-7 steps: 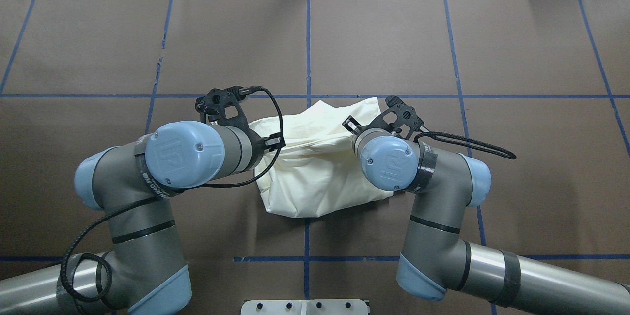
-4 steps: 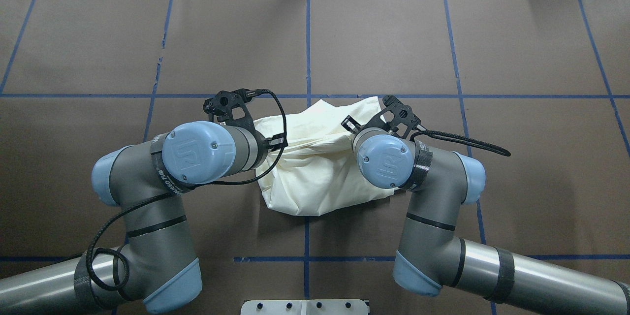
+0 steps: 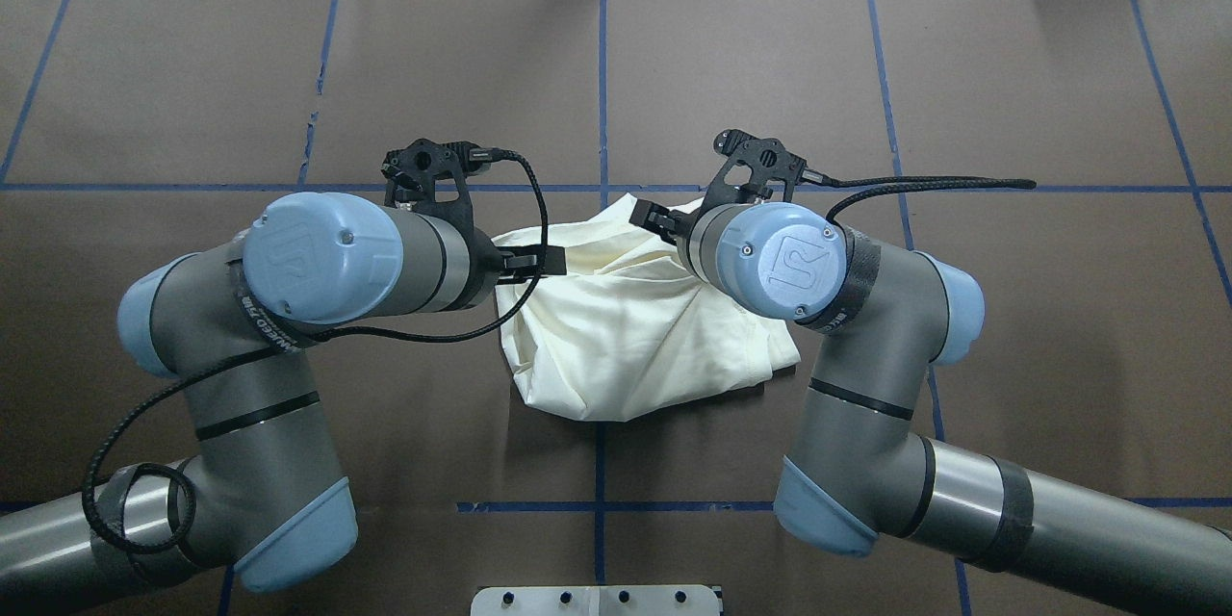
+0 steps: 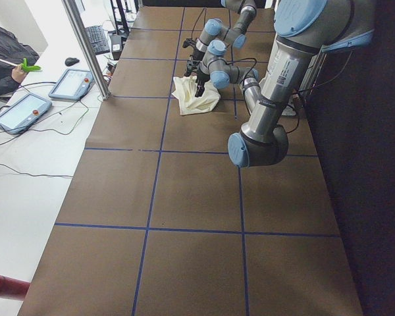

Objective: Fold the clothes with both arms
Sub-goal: 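Fold the near edge away from the robot over the shirt with both grippers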

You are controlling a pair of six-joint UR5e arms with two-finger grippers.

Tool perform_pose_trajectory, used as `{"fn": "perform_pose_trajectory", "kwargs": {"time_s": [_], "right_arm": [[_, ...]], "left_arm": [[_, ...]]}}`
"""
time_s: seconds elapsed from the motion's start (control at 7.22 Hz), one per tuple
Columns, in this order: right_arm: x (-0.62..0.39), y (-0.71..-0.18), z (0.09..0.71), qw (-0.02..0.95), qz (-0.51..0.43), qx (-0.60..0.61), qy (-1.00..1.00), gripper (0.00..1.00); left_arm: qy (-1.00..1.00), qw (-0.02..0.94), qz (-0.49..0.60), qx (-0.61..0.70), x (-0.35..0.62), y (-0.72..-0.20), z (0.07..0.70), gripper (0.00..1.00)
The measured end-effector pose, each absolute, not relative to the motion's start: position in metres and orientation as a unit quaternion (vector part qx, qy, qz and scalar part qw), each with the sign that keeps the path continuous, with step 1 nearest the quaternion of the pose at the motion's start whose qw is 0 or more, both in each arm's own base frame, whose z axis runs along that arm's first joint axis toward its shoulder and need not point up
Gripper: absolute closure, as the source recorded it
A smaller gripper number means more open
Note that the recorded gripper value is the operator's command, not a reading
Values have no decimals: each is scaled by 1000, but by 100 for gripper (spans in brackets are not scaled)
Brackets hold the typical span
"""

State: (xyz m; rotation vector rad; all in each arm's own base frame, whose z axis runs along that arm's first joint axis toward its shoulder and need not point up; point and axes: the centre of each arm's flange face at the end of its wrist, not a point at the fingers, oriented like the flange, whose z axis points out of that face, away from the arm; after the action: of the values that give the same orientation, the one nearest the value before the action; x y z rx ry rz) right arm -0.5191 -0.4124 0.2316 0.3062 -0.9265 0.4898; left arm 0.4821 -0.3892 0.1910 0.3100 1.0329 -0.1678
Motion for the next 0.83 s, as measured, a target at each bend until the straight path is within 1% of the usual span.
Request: {"fn": "perform_pose_trajectory", "kwargs": {"time_s": [0.14,0.42,0.69,0.83], "right_arm": [[-527,-400,232,865,192,158,-436,0],[-552,-382,255,887,126,199,-398,0],[-566,-394,288,906,80,235,-344,0],[-560,-414,300,912,62,249,-320,0]], "left_arm": [[492,854,-74,150,477,-390,191,0],[493,854,-72,150,475,-391,192,0],[493,854,-72,151,475,-391,192,0],[493,854,-72,151,475,-391,192,0]]}}
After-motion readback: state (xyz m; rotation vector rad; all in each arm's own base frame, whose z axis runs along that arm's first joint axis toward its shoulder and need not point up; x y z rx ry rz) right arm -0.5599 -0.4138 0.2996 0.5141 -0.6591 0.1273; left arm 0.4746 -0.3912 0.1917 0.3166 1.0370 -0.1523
